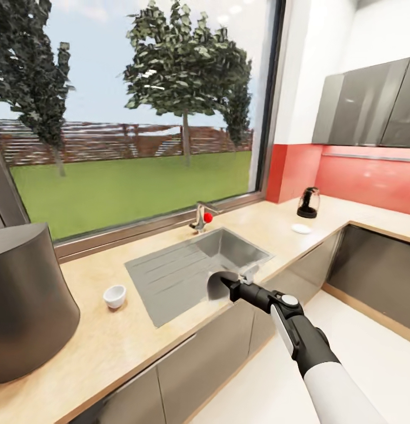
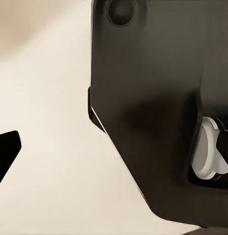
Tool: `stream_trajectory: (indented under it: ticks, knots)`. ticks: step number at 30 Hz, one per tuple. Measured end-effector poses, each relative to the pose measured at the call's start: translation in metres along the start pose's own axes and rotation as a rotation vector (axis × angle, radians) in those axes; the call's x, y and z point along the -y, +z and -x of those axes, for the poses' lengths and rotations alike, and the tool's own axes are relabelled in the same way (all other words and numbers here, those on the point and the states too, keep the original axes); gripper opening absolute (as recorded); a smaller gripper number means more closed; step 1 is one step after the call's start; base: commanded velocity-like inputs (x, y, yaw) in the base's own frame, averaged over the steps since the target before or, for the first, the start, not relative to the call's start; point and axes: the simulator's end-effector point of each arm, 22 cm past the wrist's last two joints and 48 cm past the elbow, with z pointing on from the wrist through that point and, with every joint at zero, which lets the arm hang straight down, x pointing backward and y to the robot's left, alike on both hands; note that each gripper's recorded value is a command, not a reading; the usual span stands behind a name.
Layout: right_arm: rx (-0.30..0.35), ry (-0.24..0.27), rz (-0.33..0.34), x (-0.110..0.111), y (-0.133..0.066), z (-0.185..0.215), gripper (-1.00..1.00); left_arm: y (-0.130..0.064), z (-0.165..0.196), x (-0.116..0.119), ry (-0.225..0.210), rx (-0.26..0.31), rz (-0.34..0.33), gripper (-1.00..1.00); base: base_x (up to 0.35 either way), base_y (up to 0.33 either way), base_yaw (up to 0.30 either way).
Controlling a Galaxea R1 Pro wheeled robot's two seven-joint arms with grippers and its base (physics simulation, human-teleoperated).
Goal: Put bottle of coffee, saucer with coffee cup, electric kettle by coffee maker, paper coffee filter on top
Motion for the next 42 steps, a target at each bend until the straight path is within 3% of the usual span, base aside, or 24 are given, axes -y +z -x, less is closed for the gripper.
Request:
stream_trajectory:
  ticks: [8,20,21,22,26,34,42]
  knots:
    - [0.0,0.0,0.001,0.0,0.0,0.0,-1.0,0.0,0.001,0.001,0.001,0.001,-0.002,1.0,0.22,-0.245,0.278]
    - [-0.001,0.001,0.001,0.0,0.0,-0.001,-1.0,0.0,0.001,0.001,0.001,0.002,-0.002,1.0,0.01,-0.295,0.173]
    - [-0.001,0.001,0.007,-0.001,0.0,-0.001,-1.0,0.0,0.001,0.001,0.001,0.002,-0.002,1.0,0.0,-0.296,0.075]
    - [-0.003,0.0,0.07,-0.014,-0.001,-0.001,-1.0,0.0,0.001,0.001,0.001,0.002,-0.002,1.0,0.0,-0.296,0.115]
    - [-0.008,0.002,0.111,-0.023,-0.001,-0.004,-1.0,0.0,-0.001,0.001,0.001,-0.002,-0.002,1.0,0.0,-0.295,0.155]
    - [-0.015,0.01,0.118,-0.023,0.0,-0.01,-1.0,0.0,-0.004,0.0,0.002,-0.012,0.0,1.0,0.019,-0.27,0.166]
    - [-0.023,0.017,0.118,-0.022,0.002,-0.016,-1.0,-0.001,-0.009,0.0,0.002,-0.023,0.001,1.0,0.243,-0.143,0.167]
